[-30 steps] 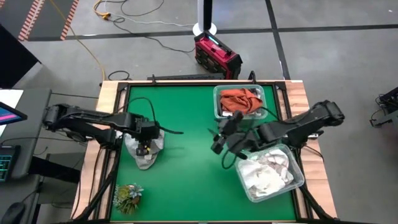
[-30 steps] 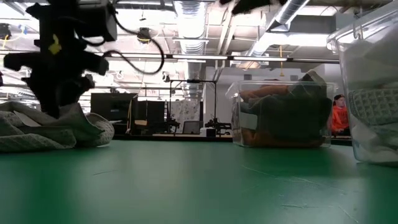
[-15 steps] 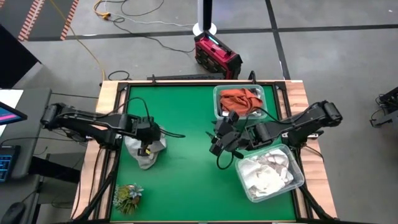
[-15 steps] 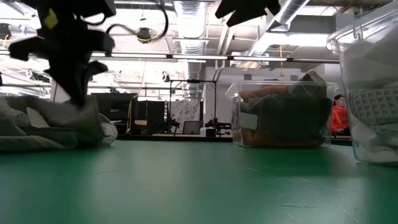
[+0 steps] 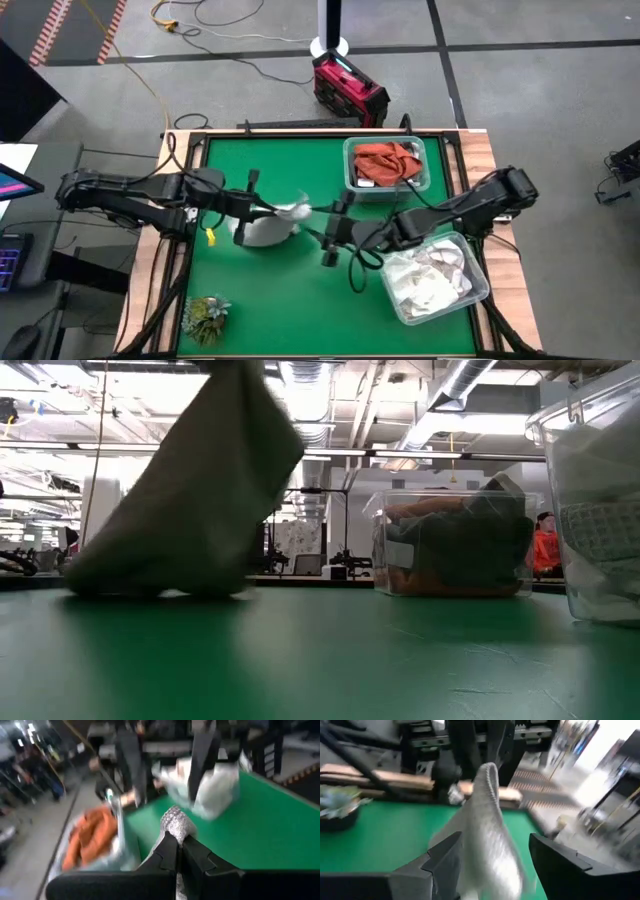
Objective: Sort towels by color in basket
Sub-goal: Put the light gray towel into the bottom transparent bin
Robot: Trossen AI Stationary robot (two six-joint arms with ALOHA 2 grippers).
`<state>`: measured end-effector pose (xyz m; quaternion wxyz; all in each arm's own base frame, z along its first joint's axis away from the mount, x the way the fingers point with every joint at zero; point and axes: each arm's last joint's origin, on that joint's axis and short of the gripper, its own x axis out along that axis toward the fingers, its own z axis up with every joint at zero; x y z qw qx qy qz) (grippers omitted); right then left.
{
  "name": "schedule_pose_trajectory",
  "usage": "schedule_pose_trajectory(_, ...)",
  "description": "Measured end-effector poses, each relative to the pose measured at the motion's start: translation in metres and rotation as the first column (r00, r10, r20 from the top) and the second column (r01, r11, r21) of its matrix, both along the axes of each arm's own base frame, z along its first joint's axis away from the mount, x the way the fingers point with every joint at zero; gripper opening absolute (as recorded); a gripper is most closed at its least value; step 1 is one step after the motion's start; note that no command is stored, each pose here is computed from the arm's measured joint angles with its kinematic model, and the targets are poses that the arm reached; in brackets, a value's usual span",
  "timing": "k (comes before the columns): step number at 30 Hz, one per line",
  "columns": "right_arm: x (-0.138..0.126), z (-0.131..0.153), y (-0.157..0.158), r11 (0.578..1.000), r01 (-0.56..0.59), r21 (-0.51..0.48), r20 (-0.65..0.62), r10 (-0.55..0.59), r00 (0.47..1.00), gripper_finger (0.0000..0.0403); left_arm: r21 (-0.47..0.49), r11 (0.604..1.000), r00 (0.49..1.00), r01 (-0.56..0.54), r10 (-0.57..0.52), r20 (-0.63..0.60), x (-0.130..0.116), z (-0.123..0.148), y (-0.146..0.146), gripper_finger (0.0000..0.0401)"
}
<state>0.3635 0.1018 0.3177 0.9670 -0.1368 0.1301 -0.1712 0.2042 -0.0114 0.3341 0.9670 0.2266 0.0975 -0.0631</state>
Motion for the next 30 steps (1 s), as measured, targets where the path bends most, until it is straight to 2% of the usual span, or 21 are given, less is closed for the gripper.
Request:
schedule_pose_trajectory(2,0.006,0.003,-0.005,0.999,0.022,-0.029,0.051,-0.021,0.998,0.026,-0.002,1.0,0.998,0.01,-0.01,0.054,0.004,0.004,0.0,0.0002)
schedule_pose_trajectory(5,0.013,0.007,-0.014,0.999,0.034,-0.013,0.124,-0.032,0.992,0.026,0.002,1.0,0.992,0.011,-0.011,0.127,0.008,0.01,-0.001,0.0002)
schedule_pose_trajectory(11,0.023,0.0,-0.029,0.999,-0.039,0.035,0.131,0.034,0.991,0.026,0.095,0.995,0.934,-0.001,-0.033,0.356,0.008,0.032,0.0,0.0002)
schedule_pose_trajectory(14,0.025,0.001,-0.037,0.994,-0.081,0.077,0.151,0.069,0.986,0.026,0.141,0.99,0.873,-0.031,-0.041,0.485,0.005,0.045,0.0,0.0002)
schedule_pose_trajectory(18,0.028,0.001,-0.045,0.978,-0.145,0.152,0.172,0.119,0.978,0.026,0.132,0.99,0.767,-0.05,-0.047,0.64,-0.002,0.062,0.0,0.0002)
schedule_pose_trajectory(22,0.029,0.0,-0.052,0.971,-0.17,0.17,0.169,0.142,0.975,0.0256,0.119,0.991,0.682,-0.065,-0.043,0.73,-0.008,0.072,0.0,0.0002)
schedule_pose_trajectory(24,0.029,-0.001,-0.053,0.972,-0.165,0.17,0.16,0.138,0.977,0.0239,0.114,0.991,0.649,-0.07,-0.041,0.759,-0.01,0.076,0.001,0.0002)
schedule_pose_trajectory(26,0.029,-0.001,-0.053,0.971,-0.165,0.17,0.162,0.138,0.977,0.0202,0.107,0.992,0.63,-0.069,-0.039,0.775,-0.011,0.078,0.001,0.0002)
schedule_pose_trajectory(28,0.029,0.0,-0.053,0.971,-0.168,0.17,0.166,0.139,0.976,0.0142,0.105,0.992,0.634,-0.067,-0.039,0.773,-0.011,0.077,0.001,0.0002)
schedule_pose_trajectory(30,0.029,-0.001,-0.052,0.972,-0.17,0.162,0.161,0.144,0.976,0.0065,0.102,0.993,0.647,-0.062,-0.038,0.761,-0.01,0.076,0.001,0.0002)
